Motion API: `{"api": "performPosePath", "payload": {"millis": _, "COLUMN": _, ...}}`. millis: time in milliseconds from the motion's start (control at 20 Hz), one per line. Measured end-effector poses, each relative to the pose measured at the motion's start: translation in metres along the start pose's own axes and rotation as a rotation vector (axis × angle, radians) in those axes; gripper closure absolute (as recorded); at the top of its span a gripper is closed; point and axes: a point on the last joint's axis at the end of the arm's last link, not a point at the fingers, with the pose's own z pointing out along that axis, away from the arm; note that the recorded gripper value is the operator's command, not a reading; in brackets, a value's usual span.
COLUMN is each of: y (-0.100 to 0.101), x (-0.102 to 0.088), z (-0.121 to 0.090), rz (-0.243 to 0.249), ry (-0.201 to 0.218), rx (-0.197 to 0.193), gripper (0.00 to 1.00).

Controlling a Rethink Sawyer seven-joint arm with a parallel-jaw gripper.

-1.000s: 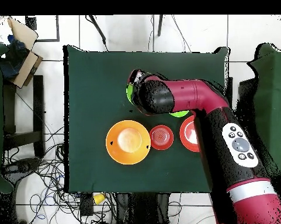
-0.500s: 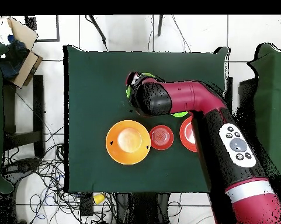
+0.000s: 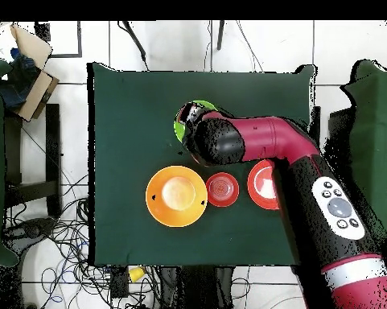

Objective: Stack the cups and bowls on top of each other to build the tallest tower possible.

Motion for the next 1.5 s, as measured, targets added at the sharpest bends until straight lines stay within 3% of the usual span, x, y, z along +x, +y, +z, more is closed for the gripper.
{"api": "performPosePath", "payload": {"millis": 100, "y": -0.008, "x": -0.001, "z": -0.004, "rz": 0.010, "ry": 0.001, "rx": -0.002, "gripper": 0.00}}
{"api": "performPosePath", "payload": {"millis": 400, "y": -0.057, "x": -0.009, "z": -0.022, "rz": 0.076, "ry": 0.006, "rx": -0.013, "gripper": 0.00}}
{"api": "performPosePath", "payload": {"millis": 650, "y": -0.087, "x": -0.003, "z": -0.027, "rz": 0.110, "ry": 0.023, "rx": -0.011, "gripper": 0.00}}
{"api": "performPosePath", "payload": {"millis": 950, "y": -0.091, "x": 0.010, "z": -0.026, "rz": 0.105, "ry": 0.050, "rx": -0.025, "gripper": 0.00}}
{"api": "performPosePath", "payload": {"millis": 1400, "y": -0.071, "x": 0.037, "z": -0.020, "rz": 0.091, "ry": 0.116, "rx": -0.114, "gripper": 0.00}}
{"api": "performPosePath", "payload": {"millis": 1500, "y": -0.069, "x": 0.041, "z": -0.019, "rz": 0.080, "ry": 0.121, "rx": -0.118, "gripper": 0.00}}
